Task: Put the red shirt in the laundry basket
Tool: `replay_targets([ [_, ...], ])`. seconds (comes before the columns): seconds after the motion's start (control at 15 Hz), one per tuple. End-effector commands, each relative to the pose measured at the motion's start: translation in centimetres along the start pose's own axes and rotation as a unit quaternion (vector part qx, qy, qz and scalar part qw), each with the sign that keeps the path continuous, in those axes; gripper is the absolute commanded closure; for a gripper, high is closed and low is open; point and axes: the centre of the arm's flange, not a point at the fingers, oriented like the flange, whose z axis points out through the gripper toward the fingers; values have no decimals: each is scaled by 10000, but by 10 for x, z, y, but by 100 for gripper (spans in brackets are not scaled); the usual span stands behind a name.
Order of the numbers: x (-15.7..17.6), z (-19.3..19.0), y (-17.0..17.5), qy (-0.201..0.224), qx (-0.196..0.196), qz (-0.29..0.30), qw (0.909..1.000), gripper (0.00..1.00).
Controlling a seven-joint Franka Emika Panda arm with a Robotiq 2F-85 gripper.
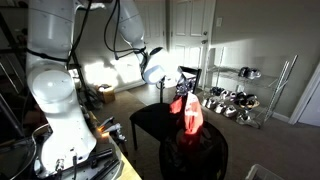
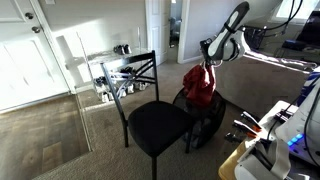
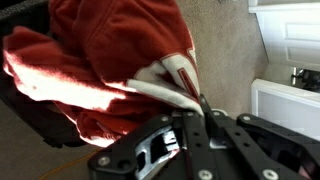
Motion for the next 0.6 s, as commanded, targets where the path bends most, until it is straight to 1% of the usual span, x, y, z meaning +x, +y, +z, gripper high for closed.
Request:
replay_targets([
  [0.0, 29, 32, 42, 26, 158, 104, 9998, 99],
  [0.07, 31, 35, 42, 15, 109, 130, 9999, 69],
  [0.13, 33, 38, 41, 32, 98, 105, 9999, 68],
  [0.4, 34, 51, 37, -37, 38, -69, 10000, 44],
  [0.47, 32, 54, 36, -163, 13, -169, 9997, 37],
  [0.53, 28, 55, 41, -405, -31, -334, 9986, 31],
])
